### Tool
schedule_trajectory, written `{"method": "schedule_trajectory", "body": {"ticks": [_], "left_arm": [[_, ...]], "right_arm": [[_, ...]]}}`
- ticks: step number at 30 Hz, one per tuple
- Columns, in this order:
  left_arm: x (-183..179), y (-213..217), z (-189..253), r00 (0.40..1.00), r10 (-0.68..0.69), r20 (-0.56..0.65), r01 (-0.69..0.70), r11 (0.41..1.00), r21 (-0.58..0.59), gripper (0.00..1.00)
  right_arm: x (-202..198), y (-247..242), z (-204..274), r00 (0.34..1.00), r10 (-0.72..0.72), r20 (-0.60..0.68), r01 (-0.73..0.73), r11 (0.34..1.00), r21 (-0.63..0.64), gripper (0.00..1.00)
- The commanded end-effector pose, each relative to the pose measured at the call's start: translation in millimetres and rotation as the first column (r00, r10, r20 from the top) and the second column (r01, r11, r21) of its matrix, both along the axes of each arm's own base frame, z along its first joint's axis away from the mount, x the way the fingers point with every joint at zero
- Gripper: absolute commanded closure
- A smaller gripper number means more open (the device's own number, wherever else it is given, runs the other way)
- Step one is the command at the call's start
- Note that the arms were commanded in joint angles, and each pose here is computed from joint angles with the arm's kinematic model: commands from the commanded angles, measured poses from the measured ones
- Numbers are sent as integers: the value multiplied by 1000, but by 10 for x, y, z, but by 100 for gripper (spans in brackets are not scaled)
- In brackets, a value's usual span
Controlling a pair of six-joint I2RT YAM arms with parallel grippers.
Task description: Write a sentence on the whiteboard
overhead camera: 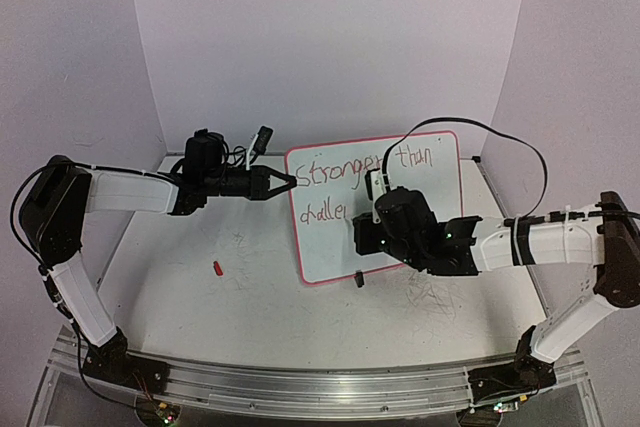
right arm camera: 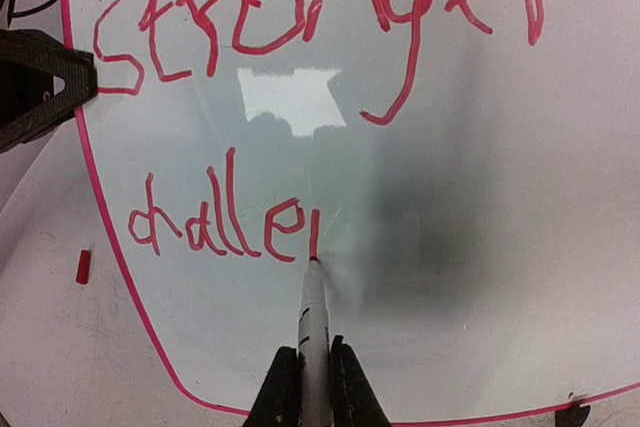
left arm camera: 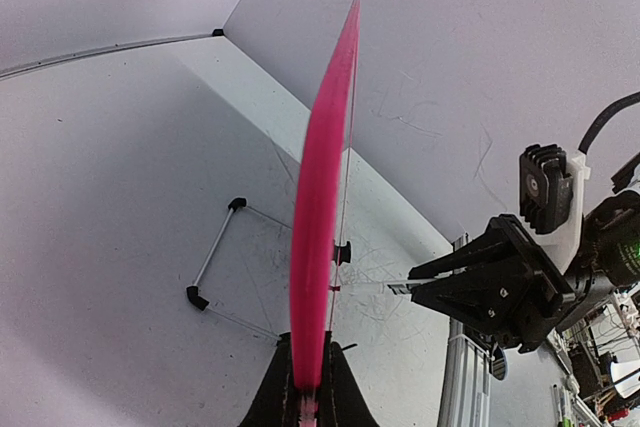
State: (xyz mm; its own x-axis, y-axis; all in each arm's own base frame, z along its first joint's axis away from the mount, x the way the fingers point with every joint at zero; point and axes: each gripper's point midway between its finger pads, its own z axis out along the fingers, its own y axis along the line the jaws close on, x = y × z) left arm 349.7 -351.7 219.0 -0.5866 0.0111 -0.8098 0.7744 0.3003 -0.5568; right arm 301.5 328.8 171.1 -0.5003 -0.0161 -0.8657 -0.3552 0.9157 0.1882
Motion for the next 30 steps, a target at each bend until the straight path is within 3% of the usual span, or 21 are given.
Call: {"method": "schedule_trajectory", "body": {"ticks": [1, 15, 30], "left_arm": [[-83, -11, 55, 1000, -22, -4, 22, 1000, 4, 100], [-79, -15, 43, 1000, -23, -4, 23, 1000, 6, 100], [-76, -16, 33, 1000, -23, -7, 23, 1000, 7, 100]], "right_arm": [[149, 42, 285, 997, -41, 70, 38, 998, 46, 100], [251, -61, 354, 992, -81, 92, 77, 996, 48, 100], [98, -174, 122, 997, -76, 11, 75, 997, 31, 100]]}}
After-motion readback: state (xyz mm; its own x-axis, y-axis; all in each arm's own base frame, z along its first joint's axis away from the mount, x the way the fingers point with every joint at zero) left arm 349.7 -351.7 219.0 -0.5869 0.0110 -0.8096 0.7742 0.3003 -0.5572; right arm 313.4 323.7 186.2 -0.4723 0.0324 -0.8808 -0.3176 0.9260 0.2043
